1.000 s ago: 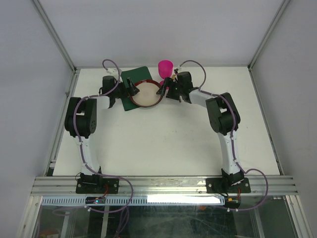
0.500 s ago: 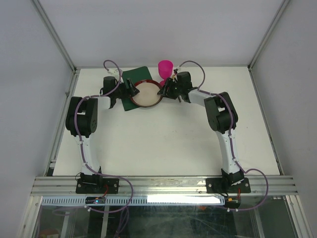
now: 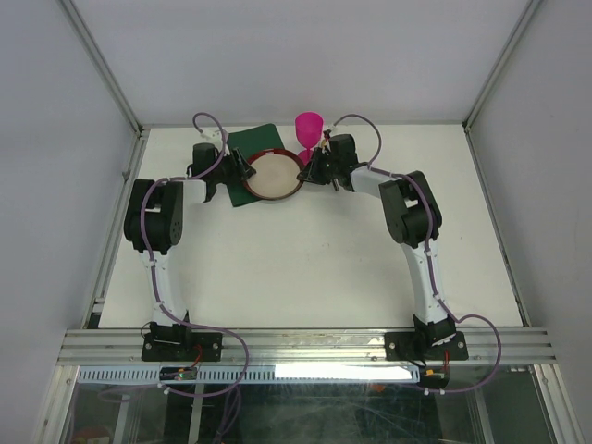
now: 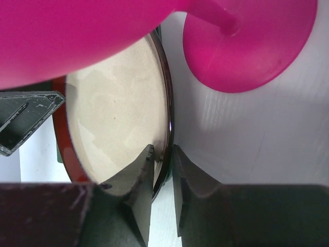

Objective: Set the dinner table for one person
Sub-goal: Pick up the plate at the center of the board.

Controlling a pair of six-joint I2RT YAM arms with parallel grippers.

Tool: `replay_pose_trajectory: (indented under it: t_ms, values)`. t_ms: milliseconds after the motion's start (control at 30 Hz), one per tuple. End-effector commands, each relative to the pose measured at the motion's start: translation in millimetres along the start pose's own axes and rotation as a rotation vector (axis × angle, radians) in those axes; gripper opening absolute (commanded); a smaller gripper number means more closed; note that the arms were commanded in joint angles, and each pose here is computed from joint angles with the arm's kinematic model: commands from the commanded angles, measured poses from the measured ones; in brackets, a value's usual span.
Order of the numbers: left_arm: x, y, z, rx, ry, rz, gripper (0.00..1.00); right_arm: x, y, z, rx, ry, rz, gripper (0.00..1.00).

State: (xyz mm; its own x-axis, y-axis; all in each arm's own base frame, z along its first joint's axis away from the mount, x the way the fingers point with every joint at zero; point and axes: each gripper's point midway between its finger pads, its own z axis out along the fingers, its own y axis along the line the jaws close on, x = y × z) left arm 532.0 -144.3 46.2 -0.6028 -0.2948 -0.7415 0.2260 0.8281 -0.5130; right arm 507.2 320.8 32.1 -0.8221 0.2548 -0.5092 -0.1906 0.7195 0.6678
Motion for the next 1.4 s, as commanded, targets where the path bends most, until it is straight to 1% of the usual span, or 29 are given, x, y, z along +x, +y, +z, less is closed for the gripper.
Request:
replay_pose_trajectory:
  t_ms: [0, 133, 200, 267, 300, 333, 767, 1033, 1233, 1267, 1367]
  values:
    - [2.6, -10.6, 7.7, 0.047, 0.016, -0.004, 0.45, -10.0, 8.2, 0.1, -0.025, -0.008, -0.022, 0.18]
    - [3.9, -11.4, 10.0, 0.055, 0.027, -0.010, 0.38, -8.8, 7.3, 1.0, -0.025, -0.003, -0.022, 0.04]
    - [2.7, -12.1, 9.9, 0.060, 0.026, -0.008, 0.30, -8.8, 7.8, 1.4, -0.025, -0.003, -0.023, 0.02]
    - [2.0, -12.7, 10.0, 0.061, 0.025, -0.008, 0.16, -9.1, 7.1, 1.8, -0.025, -0.002, -0.021, 0.01]
    - [1.9, -12.7, 10.0, 0.062, 0.025, -0.009, 0.13, -9.3, 7.4, 2.0, -0.026, -0.001, -0.021, 0.00]
    - [1.5, -13.6, 9.9, 0.064, 0.025, -0.009, 0.12, -8.3, 7.0, 2.4, -0.027, 0.002, -0.021, 0.00]
    - [-3.4, -26.8, 7.5, 0.114, 0.033, -0.023, 0.11, -11.2, 12.8, -1.1, -0.032, 0.007, -0.039, 0.00]
    - [-12.0, -39.9, 0.1, 0.139, 0.044, -0.019, 0.10, -16.9, 29.0, -13.5, -0.035, 0.013, -0.042, 0.00]
    - [-11.1, -48.9, -8.3, 0.156, 0.070, -0.015, 0.09, -18.3, 41.7, -23.4, -0.036, 0.021, -0.045, 0.00]
    - [-10.9, -51.0, -9.6, 0.159, 0.075, -0.015, 0.09, -18.5, 42.8, -25.0, -0.039, 0.022, -0.092, 0.00]
    - [-5.6, -53.7, -11.7, 0.161, 0.098, -0.016, 0.09, -16.8, 49.1, -30.6, -0.039, 0.033, -0.120, 0.00]
